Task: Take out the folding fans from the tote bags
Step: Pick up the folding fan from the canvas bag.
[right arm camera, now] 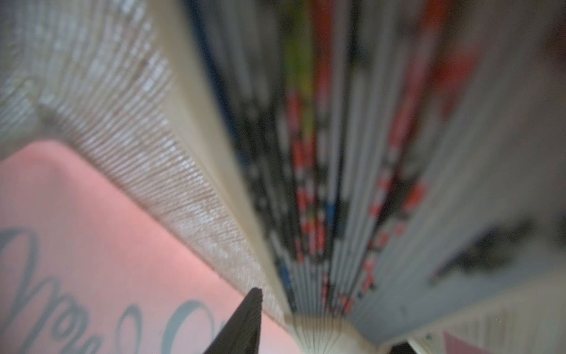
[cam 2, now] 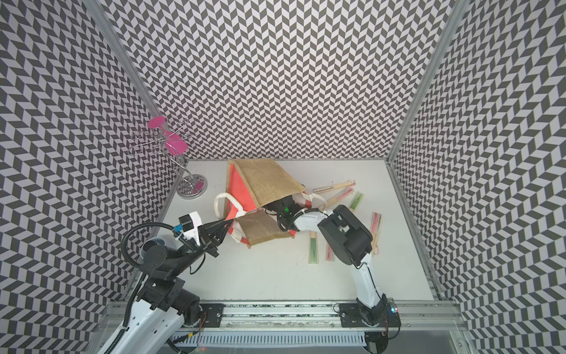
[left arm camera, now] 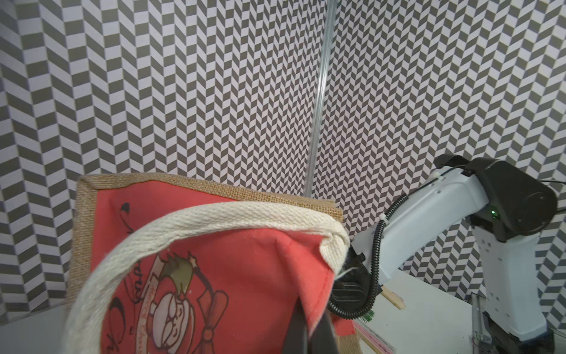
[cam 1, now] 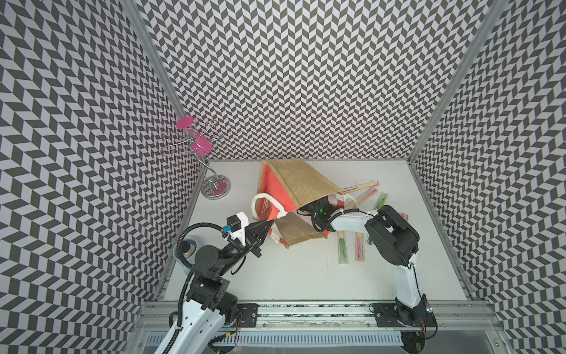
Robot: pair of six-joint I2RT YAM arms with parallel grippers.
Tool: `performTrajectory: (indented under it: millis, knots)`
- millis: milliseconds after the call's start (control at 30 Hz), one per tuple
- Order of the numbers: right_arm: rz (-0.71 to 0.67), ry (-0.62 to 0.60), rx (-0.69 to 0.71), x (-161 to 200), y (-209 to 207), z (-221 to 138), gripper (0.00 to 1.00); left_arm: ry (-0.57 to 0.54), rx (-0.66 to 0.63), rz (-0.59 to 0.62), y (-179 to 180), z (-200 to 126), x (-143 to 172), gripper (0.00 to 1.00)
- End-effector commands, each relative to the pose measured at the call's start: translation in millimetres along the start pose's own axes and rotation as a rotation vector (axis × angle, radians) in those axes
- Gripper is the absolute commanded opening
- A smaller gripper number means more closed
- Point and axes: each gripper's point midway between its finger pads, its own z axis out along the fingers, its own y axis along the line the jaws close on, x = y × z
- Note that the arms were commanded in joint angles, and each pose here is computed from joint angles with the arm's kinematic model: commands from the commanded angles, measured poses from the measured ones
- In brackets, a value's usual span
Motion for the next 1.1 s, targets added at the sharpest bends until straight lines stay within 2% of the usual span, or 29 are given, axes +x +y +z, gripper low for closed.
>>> performTrajectory:
  millis: [0, 100, 267, 367, 467, 633, 867, 1067]
  knots:
    - [0.104, -0.167, 0.195, -48, -58, -7, 0.45, -0.15, 0.394, 0.146, -80, -18, -55, 0.0]
    - [0.086, -0.167, 0.227, -50, -60, -5, 0.41, -0.145, 0.422, 0.148, -84, -18, -55, 0.0]
    - [0.065, -0.154, 0.255, -49, -63, -4, 0.32, -0.145, 0.399, 0.151, -80, -16, -53, 0.0]
    - [0.058, -0.141, 0.237, -46, -60, -6, 0.22, -0.146, 0.365, 0.155, -74, -15, -51, 0.0]
    - [0.042, -0.132, 0.222, -44, -54, -12, 0.14, -0.146, 0.287, 0.15, -62, -14, -48, 0.0]
    - [-0.014, -0.122, 0.21, -39, -40, -31, 0.09, -0.161, 0.106, 0.16, -34, -14, -47, 0.0]
    - [-0.124, -0.083, 0.26, -23, -28, -66, 0.06, -0.187, -0.123, 0.131, 8, -14, -46, 0.0]
    - [-0.239, -0.013, 0.28, -2, -6, -86, 0.01, -0.172, -0.21, 0.168, 29, 0, -54, 0.0]
